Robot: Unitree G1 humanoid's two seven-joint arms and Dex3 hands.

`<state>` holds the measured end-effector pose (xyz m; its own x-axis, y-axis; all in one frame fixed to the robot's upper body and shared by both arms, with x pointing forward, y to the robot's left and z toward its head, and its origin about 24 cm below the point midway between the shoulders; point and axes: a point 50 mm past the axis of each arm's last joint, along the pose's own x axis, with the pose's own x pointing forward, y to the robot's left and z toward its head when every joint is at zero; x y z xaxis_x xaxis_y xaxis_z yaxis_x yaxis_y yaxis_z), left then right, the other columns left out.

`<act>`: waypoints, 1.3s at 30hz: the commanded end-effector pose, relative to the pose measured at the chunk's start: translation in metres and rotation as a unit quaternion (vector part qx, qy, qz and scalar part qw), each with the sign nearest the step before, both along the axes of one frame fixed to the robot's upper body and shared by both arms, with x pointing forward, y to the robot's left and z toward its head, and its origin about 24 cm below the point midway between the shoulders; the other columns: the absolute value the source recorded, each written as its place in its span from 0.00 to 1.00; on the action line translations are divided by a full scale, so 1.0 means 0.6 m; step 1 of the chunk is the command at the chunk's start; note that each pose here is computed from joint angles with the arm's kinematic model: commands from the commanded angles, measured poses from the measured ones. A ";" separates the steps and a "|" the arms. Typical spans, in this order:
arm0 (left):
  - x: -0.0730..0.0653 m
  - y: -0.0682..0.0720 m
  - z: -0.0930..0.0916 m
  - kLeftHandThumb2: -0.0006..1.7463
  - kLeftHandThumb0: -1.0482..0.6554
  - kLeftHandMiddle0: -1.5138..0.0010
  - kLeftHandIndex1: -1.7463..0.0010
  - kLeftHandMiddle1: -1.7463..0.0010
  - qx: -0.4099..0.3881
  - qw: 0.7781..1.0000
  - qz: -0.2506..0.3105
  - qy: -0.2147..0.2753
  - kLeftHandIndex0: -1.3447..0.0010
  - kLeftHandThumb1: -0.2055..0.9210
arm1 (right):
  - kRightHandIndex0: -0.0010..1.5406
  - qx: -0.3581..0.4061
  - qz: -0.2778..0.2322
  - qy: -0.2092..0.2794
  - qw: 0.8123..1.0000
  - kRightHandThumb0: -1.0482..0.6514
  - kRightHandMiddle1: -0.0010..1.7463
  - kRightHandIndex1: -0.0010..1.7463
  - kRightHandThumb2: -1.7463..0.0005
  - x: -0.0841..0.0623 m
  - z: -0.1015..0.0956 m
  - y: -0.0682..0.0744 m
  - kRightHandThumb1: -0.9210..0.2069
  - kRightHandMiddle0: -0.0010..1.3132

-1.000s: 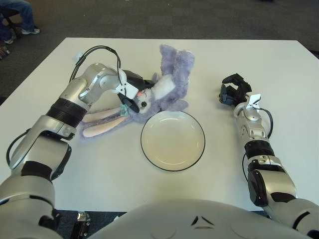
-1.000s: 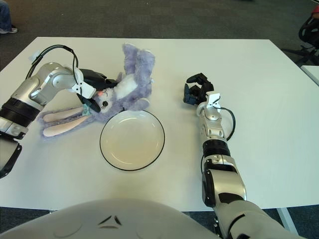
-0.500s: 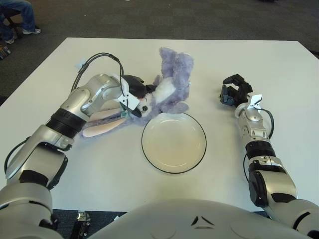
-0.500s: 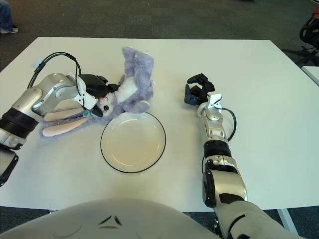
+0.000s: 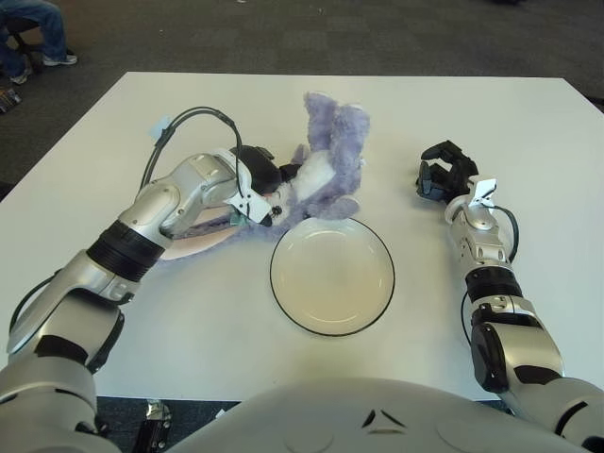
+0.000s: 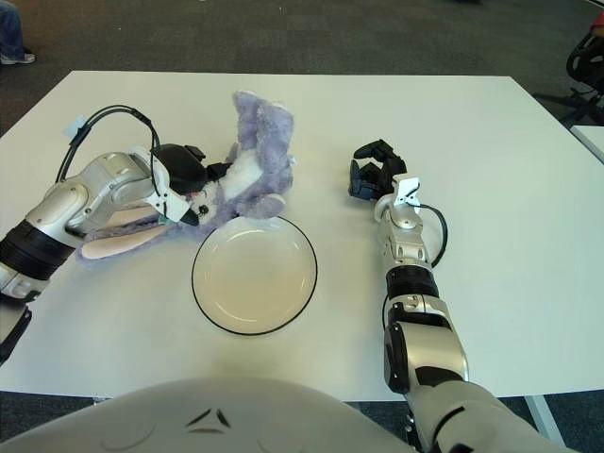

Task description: Put the doll into the plate.

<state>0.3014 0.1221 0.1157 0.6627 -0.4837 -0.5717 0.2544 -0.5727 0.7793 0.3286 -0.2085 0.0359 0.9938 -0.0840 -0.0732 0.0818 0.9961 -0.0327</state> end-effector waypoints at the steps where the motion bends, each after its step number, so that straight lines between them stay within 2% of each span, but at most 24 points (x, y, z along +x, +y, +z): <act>1: -0.025 0.001 -0.062 0.29 0.00 0.89 1.00 0.00 0.026 0.999 0.001 0.045 1.00 1.00 | 0.43 0.004 -0.006 0.071 0.997 0.61 0.88 1.00 0.23 -0.024 -0.049 -0.007 0.61 0.43; 7: -0.027 -0.001 -0.068 0.25 0.01 0.91 1.00 0.00 0.026 0.999 0.006 0.029 1.00 1.00 | 0.44 0.006 -0.005 0.072 0.997 0.61 0.88 1.00 0.22 -0.024 -0.049 -0.007 0.61 0.43; 12: -0.028 -0.002 -0.073 0.20 0.05 0.98 1.00 0.02 0.016 1.000 0.013 0.017 1.00 1.00 | 0.44 0.005 -0.007 0.072 0.997 0.61 0.88 1.00 0.22 -0.024 -0.050 -0.008 0.62 0.43; 15: -0.028 -0.003 -0.080 0.18 0.08 0.99 1.00 0.11 -0.001 1.000 0.022 0.015 1.00 0.99 | 0.44 0.004 -0.007 0.073 0.997 0.61 0.88 1.00 0.22 -0.024 -0.050 -0.008 0.61 0.43; 18: -0.028 -0.005 -0.082 0.17 0.11 1.00 0.99 0.16 -0.021 0.999 0.028 0.011 0.97 0.98 | 0.44 0.002 -0.008 0.073 0.997 0.61 0.88 1.00 0.22 -0.024 -0.049 -0.009 0.61 0.43; 19: -0.027 -0.004 -0.085 0.17 0.12 1.00 0.90 0.13 -0.034 0.999 0.033 0.011 0.98 0.96 | 0.43 0.001 -0.009 0.074 0.997 0.61 0.88 1.00 0.22 -0.024 -0.049 -0.010 0.61 0.44; 22: -0.025 -0.003 -0.091 0.20 0.14 1.00 0.74 0.09 -0.056 0.998 0.042 0.011 0.99 0.91 | 0.43 0.000 -0.010 0.075 0.997 0.61 0.88 1.00 0.23 -0.024 -0.049 -0.010 0.61 0.44; 23: -0.024 -0.002 -0.093 0.26 0.15 0.99 0.65 0.06 -0.062 0.997 0.043 0.013 1.00 0.85 | 0.43 0.000 -0.010 0.075 0.997 0.61 0.88 1.00 0.23 -0.024 -0.049 -0.010 0.61 0.44; 26: -0.022 -0.001 -0.095 0.37 0.20 0.96 0.52 0.05 -0.078 0.996 0.045 0.022 1.00 0.72 | 0.43 0.001 -0.009 0.075 0.997 0.61 0.88 1.00 0.23 -0.024 -0.049 -0.010 0.61 0.44; 27: -0.022 -0.001 -0.096 0.44 0.24 0.94 0.45 0.04 -0.084 0.995 0.044 0.025 1.00 0.64 | 0.43 0.001 -0.008 0.075 0.997 0.61 0.87 1.00 0.23 -0.024 -0.049 -0.010 0.61 0.44; 31: -0.019 0.001 -0.099 0.60 0.34 0.85 0.29 0.01 -0.097 0.994 0.045 0.031 1.00 0.47 | 0.43 0.002 -0.007 0.075 0.997 0.61 0.88 1.00 0.23 -0.024 -0.049 -0.010 0.60 0.43; 32: -0.018 0.002 -0.100 0.61 0.45 0.81 0.27 0.01 -0.102 0.993 0.048 0.033 1.00 0.49 | 0.43 0.002 -0.007 0.075 0.997 0.61 0.88 1.00 0.23 -0.024 -0.049 -0.010 0.60 0.43; 33: -0.017 0.003 -0.101 0.61 0.60 0.75 0.23 0.03 -0.105 0.993 0.050 0.035 1.00 0.52 | 0.43 0.003 -0.007 0.076 0.997 0.61 0.88 1.00 0.23 -0.024 -0.049 -0.010 0.60 0.43; 34: -0.016 0.003 -0.101 0.61 0.69 0.71 0.21 0.04 -0.107 0.992 0.051 0.036 1.00 0.54 | 0.43 0.003 -0.006 0.076 0.997 0.61 0.88 1.00 0.23 -0.024 -0.049 -0.010 0.60 0.43; 36: -0.015 0.005 -0.103 0.62 0.78 0.67 0.16 0.05 -0.115 0.991 0.054 0.039 1.00 0.56 | 0.43 0.004 -0.006 0.076 0.997 0.61 0.88 1.00 0.23 -0.024 -0.049 -0.011 0.60 0.43; 38: -0.013 0.006 -0.104 0.62 0.82 0.64 0.12 0.06 -0.129 0.989 0.058 0.041 1.00 0.56 | 0.43 0.004 -0.005 0.076 0.997 0.61 0.89 1.00 0.23 -0.024 -0.049 -0.011 0.60 0.42; 39: -0.013 0.007 -0.105 0.64 0.84 0.61 0.08 0.07 -0.134 0.988 0.058 0.041 1.00 0.53 | 0.43 0.003 -0.005 0.076 0.997 0.61 0.89 1.00 0.23 -0.024 -0.048 -0.012 0.60 0.42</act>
<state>0.3074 0.1224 0.0907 0.7419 -0.5652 -0.3607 0.2439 -0.2736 0.9304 0.3283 -0.2141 0.0359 0.9922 -0.0937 -0.0826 0.0903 0.9949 -0.0445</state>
